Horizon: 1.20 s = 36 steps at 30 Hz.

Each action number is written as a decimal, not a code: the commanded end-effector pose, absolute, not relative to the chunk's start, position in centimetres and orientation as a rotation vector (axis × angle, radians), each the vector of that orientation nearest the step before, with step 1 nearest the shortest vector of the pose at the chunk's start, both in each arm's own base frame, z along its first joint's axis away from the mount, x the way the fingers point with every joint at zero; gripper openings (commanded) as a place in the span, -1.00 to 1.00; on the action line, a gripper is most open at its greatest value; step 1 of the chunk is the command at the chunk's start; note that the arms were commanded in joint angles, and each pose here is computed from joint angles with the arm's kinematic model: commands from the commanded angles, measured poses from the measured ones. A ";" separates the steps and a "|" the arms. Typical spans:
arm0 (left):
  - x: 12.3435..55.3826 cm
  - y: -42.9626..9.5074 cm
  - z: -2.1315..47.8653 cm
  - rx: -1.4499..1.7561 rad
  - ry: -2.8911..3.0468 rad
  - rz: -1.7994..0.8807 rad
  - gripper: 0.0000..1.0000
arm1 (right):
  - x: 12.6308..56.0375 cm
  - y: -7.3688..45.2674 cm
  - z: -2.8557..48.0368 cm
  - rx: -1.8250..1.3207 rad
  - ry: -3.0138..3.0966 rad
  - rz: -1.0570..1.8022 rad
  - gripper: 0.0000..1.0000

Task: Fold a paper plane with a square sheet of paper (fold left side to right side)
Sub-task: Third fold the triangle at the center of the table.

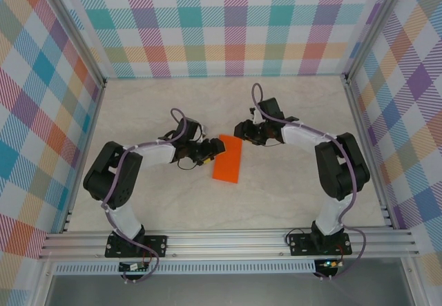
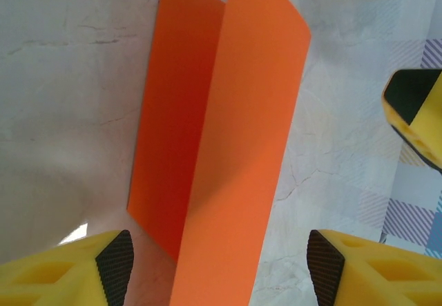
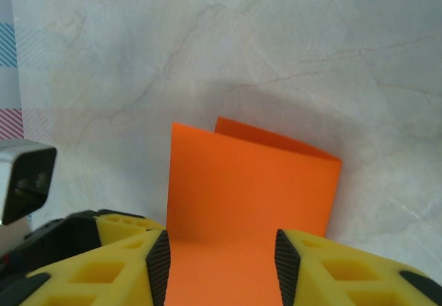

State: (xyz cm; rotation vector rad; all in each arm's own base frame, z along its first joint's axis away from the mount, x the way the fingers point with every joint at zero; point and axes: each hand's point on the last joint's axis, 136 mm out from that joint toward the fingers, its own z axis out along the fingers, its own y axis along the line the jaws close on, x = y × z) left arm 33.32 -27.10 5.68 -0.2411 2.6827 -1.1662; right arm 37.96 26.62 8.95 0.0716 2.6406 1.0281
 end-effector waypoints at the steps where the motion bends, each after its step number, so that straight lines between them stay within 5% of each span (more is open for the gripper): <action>1: 34.0 -28.1 6.1 -0.252 2.633 -1.280 0.35 | 38.7 27.5 8.6 0.069 2.643 1.060 -0.16; 8: 34.1 -28.4 5.3 -0.258 2.645 -1.284 0.09 | 38.8 27.2 5.9 0.092 2.704 1.007 -0.28; 19: 33.2 -28.0 4.8 -0.288 2.678 -1.201 -0.65 | 36.4 25.1 9.0 -0.057 2.646 0.877 -0.17; 36: 31.4 -27.7 5.1 -0.369 2.693 -1.102 -0.88 | 19.6 27.4 8.8 -0.844 2.250 0.368 0.36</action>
